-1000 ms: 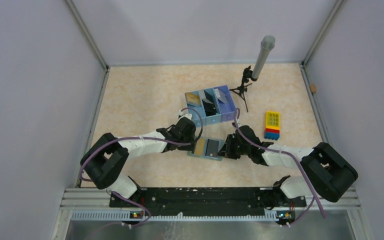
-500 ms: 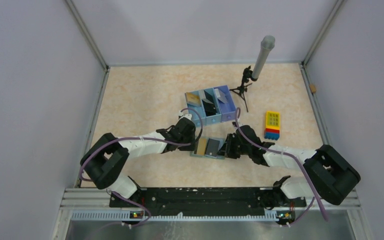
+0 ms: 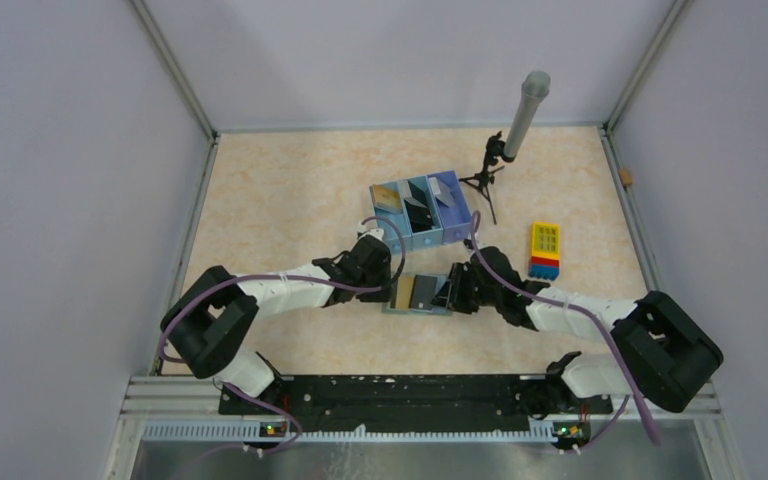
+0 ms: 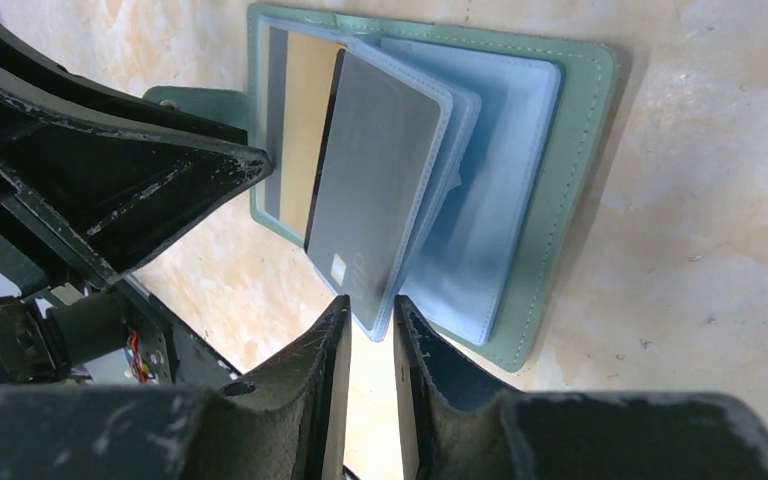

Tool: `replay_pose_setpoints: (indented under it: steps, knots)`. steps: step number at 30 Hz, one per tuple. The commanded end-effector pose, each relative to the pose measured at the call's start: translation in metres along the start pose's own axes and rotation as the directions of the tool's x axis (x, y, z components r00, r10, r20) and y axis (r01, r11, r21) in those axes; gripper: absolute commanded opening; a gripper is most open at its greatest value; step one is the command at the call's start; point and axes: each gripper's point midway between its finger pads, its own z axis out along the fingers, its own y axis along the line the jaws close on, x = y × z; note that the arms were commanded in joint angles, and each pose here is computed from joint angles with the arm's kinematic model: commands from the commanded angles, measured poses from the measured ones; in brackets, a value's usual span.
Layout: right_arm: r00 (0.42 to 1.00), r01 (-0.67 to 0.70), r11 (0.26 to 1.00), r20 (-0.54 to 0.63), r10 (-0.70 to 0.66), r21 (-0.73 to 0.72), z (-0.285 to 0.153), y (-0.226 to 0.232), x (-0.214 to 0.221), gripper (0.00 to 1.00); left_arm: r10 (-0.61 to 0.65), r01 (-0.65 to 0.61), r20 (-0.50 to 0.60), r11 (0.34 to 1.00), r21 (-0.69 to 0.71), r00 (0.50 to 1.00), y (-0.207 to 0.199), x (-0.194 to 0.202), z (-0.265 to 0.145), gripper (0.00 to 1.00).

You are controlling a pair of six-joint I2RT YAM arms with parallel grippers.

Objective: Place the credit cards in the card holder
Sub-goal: Turn over the card slot in the card holder.

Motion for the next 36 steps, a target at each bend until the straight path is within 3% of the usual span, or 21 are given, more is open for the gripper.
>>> replay_pose_setpoints:
  steps: [1,36]
  knots:
    - [0.996,0.055,0.996,0.071,-0.050,-0.067,-0.006,0.036,-0.023,0.22,-0.015,0.015,0.006,1.000,0.022,1.000,-0.003,0.001,0.000,0.32]
    - [0.990,0.114,0.987,0.097,-0.103,-0.115,0.001,0.061,-0.026,0.26,-0.018,0.018,0.004,0.999,0.051,1.000,-0.009,0.000,0.001,0.31]
